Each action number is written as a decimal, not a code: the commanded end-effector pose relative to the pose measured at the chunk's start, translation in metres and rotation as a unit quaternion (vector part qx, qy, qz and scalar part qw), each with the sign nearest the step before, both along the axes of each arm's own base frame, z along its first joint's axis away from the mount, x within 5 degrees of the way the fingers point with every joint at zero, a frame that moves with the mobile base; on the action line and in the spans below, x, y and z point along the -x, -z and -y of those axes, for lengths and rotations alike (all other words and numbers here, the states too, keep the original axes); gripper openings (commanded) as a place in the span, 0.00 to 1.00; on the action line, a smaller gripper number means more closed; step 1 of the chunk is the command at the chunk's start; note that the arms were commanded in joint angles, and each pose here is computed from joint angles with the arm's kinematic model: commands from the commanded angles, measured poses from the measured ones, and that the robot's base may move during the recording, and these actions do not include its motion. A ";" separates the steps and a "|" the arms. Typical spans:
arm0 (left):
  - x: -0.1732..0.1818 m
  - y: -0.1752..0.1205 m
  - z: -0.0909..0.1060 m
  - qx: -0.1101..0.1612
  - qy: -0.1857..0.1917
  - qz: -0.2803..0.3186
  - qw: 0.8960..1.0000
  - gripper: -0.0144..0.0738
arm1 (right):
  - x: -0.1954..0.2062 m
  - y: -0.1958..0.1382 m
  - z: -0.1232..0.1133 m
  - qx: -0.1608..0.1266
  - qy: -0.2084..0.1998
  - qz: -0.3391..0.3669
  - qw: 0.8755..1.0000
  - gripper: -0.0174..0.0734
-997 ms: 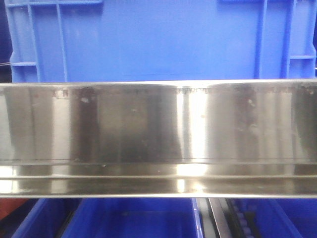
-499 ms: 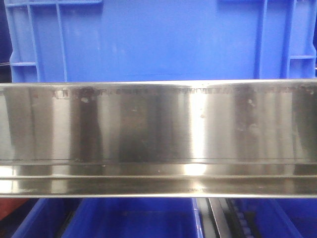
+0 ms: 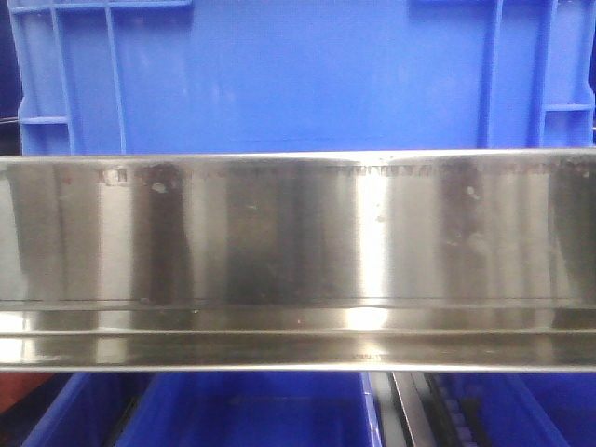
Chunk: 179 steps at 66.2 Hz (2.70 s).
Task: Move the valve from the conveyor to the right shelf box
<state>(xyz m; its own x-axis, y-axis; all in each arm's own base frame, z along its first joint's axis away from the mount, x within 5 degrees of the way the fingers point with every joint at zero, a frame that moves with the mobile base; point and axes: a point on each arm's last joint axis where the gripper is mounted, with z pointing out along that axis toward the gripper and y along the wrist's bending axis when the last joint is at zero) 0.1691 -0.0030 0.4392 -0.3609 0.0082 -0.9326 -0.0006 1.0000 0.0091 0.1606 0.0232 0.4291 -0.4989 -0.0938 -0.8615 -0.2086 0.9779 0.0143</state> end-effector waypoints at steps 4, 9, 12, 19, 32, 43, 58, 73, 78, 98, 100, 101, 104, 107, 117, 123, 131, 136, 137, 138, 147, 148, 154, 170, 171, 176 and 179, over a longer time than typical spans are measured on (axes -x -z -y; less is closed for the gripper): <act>0.002 -0.010 0.001 0.006 0.004 0.036 0.999 0.04 | 0.001 -0.012 0.001 -0.006 0.007 0.048 0.999 0.02; 0.002 -0.010 0.001 0.006 0.004 0.036 0.999 0.04 | 0.001 -0.012 0.001 -0.006 0.007 0.048 0.999 0.02; 0.002 -0.010 0.001 0.006 0.004 0.036 0.999 0.04 | 0.001 -0.013 0.001 -0.006 0.007 0.050 0.999 0.02; 0.001 -0.011 0.001 0.007 0.004 0.045 0.999 0.04 | 0.000 -0.013 0.001 -0.007 0.007 0.055 0.998 0.02; -0.002 -0.032 0.001 -0.016 0.009 0.080 0.997 0.04 | -0.002 -0.036 -0.001 -0.041 0.006 0.117 0.992 0.02; -0.016 -0.064 0.019 -0.003 0.059 0.098 0.993 0.04 | -0.013 -0.069 -0.012 -0.063 -0.022 0.155 0.986 0.02; -0.053 -0.077 0.084 0.002 0.190 0.067 0.979 0.04 | -0.039 -0.103 -0.052 -0.081 -0.109 0.176 0.975 0.02; -0.099 -0.043 0.155 -0.030 0.265 0.007 0.964 0.04 | -0.075 -0.086 -0.095 -0.080 -0.166 0.129 0.974 0.02; -0.117 -0.021 0.170 -0.043 0.270 -0.029 0.962 0.04 | -0.089 -0.070 -0.106 -0.070 -0.175 0.088 0.978 0.02; -0.152 0.036 0.191 -0.073 0.268 -0.134 0.951 0.04 | -0.136 -0.009 -0.139 -0.053 -0.196 -0.045 0.978 0.02; -0.154 0.040 0.192 -0.075 0.268 -0.141 0.950 0.04 | -0.139 -0.004 -0.140 -0.050 -0.196 -0.056 0.978 0.02; -0.154 0.041 0.192 -0.076 0.268 -0.145 0.949 0.04 | -0.140 -0.001 -0.141 -0.048 -0.197 -0.061 0.977 0.02; -0.155 0.045 0.193 -0.079 0.267 -0.153 0.948 0.04 | -0.145 0.006 -0.144 -0.046 -0.197 -0.074 0.977 0.02; -0.157 0.049 0.193 -0.082 0.266 -0.164 0.946 0.04 | -0.149 0.011 -0.146 -0.044 -0.197 -0.082 0.976 0.03; -0.159 0.060 0.195 -0.091 0.265 -0.193 0.940 0.23 | -0.156 0.021 -0.149 -0.040 -0.196 -0.095 0.975 0.14; -0.158 0.062 0.194 -0.094 0.264 -0.207 0.938 0.40 | -0.156 0.021 -0.149 -0.040 -0.196 -0.095 0.975 0.30; -0.158 0.062 0.194 -0.095 0.263 -0.210 0.937 0.62 | -0.156 0.019 -0.149 -0.041 -0.196 -0.093 0.975 0.56; -0.157 0.061 0.193 -0.095 0.263 -0.211 0.937 0.70 | -0.156 0.018 -0.149 -0.041 -0.196 -0.093 0.975 0.69; -0.157 0.060 0.193 -0.096 0.263 -0.213 0.936 0.71 | -0.155 0.017 -0.149 -0.041 -0.196 -0.091 0.975 0.71; -0.157 0.060 0.193 -0.096 0.263 -0.214 0.936 0.72 | -0.155 0.017 -0.148 -0.041 -0.196 -0.090 0.976 0.73; -0.151 0.045 0.190 -0.095 0.261 -0.213 0.937 0.68 | -0.145 0.001 -0.144 -0.047 -0.198 -0.068 0.977 0.74; -0.150 0.042 0.189 -0.094 0.261 -0.210 0.937 0.67 | -0.143 -0.001 -0.143 -0.048 -0.198 -0.065 0.977 0.73; -0.142 0.026 0.184 -0.090 0.261 -0.198 0.941 0.57 | -0.130 -0.017 -0.137 -0.054 -0.199 -0.040 0.978 0.61; -0.106 -0.019 0.158 -0.089 0.251 -0.149 0.952 0.09 | -0.077 -0.067 -0.111 -0.073 -0.204 0.040 0.975 0.04; -0.102 -0.023 0.156 -0.088 0.251 -0.143 0.953 0.06 | -0.073 -0.070 -0.110 -0.075 -0.204 0.045 0.975 0.02; -0.086 -0.035 0.145 -0.084 0.245 -0.125 0.958 0.04 | -0.049 -0.082 -0.097 -0.073 -0.201 0.074 0.974 0.02; -0.077 -0.039 0.137 -0.079 0.233 -0.111 0.963 0.04 | -0.040 -0.084 -0.090 -0.066 -0.197 0.086 0.975 0.02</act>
<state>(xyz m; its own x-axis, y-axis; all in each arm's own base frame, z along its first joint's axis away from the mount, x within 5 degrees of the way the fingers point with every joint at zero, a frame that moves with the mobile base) 0.2643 -0.1510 0.4665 -0.5011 0.3868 -0.7741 0.4934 0.8626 0.1116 0.2192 0.1253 0.5043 -0.3508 -0.1375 -0.9263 -0.5877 0.8025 0.1034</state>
